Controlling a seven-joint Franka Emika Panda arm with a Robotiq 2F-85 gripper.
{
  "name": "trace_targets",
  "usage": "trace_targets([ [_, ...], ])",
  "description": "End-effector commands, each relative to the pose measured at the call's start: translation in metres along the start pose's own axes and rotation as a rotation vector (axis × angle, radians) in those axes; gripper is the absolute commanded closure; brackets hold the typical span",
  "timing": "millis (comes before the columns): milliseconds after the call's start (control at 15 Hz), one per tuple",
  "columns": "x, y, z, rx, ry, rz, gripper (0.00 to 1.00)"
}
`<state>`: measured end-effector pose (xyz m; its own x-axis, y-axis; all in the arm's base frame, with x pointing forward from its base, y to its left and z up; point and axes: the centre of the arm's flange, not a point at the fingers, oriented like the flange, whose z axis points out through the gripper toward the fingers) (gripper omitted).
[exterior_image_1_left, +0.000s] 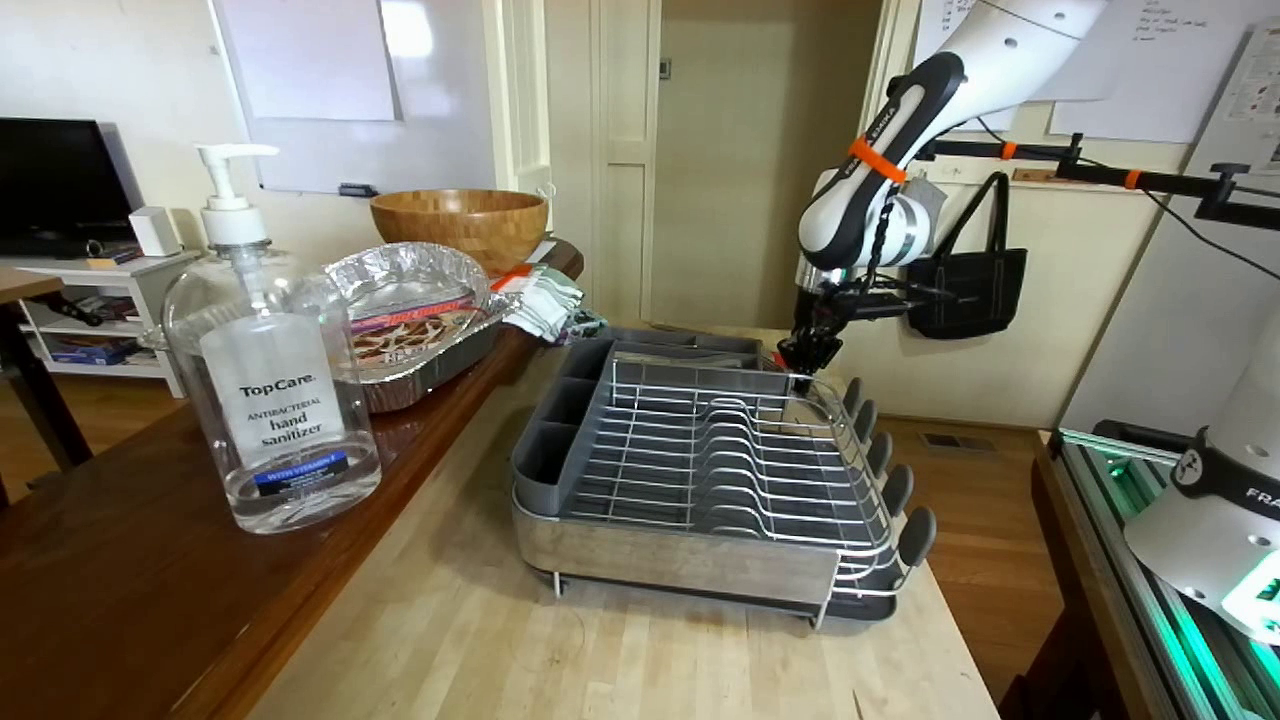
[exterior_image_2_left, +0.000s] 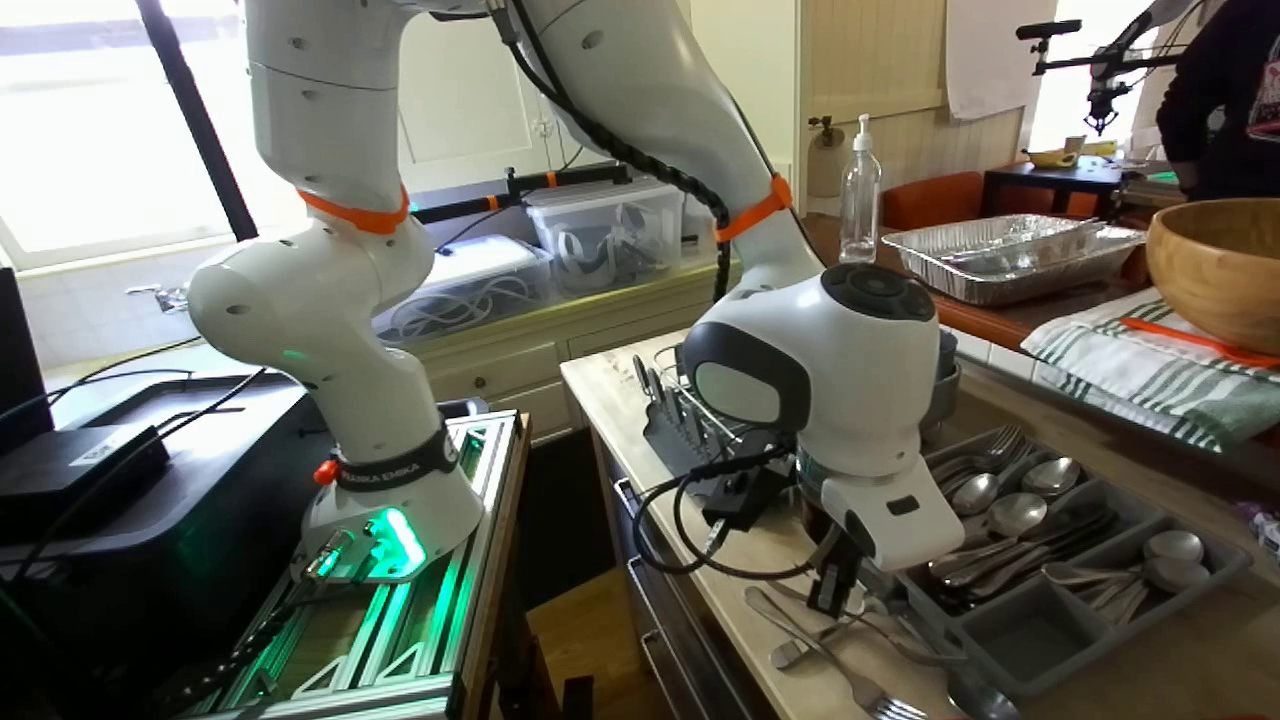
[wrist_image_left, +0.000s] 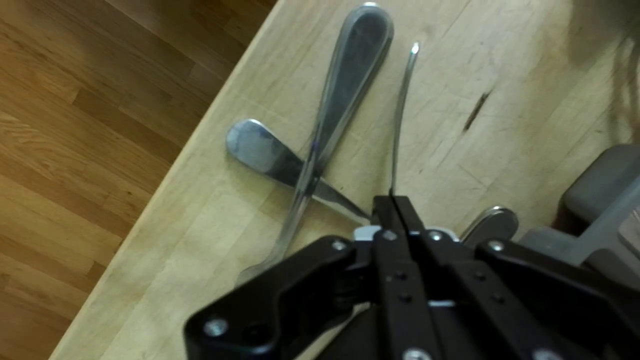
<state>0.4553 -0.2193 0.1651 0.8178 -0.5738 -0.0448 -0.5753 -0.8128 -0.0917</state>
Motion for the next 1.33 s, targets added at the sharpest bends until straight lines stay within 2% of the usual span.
trace_targets([
  [0, 0.000, 0.000, 0.005, -0.005, -0.037, -0.012, 0.99],
  [133, 0.001, 0.001, 0.008, -0.006, -0.036, -0.014, 0.99],
  [400, 0.001, 0.002, 0.013, -0.005, -0.038, -0.017, 0.88],
  [800, 0.003, 0.004, 0.020, -0.008, -0.046, -0.021, 0.90],
  [933, 0.003, 0.004, 0.021, -0.009, -0.047, -0.023, 0.88],
  [1000, 0.004, 0.004, 0.022, -0.010, -0.048, -0.023, 0.81],
  [1200, 0.005, 0.004, 0.023, -0.012, -0.048, -0.025, 0.52],
  [1267, 0.005, 0.004, 0.024, -0.012, -0.048, -0.025, 0.45],
])
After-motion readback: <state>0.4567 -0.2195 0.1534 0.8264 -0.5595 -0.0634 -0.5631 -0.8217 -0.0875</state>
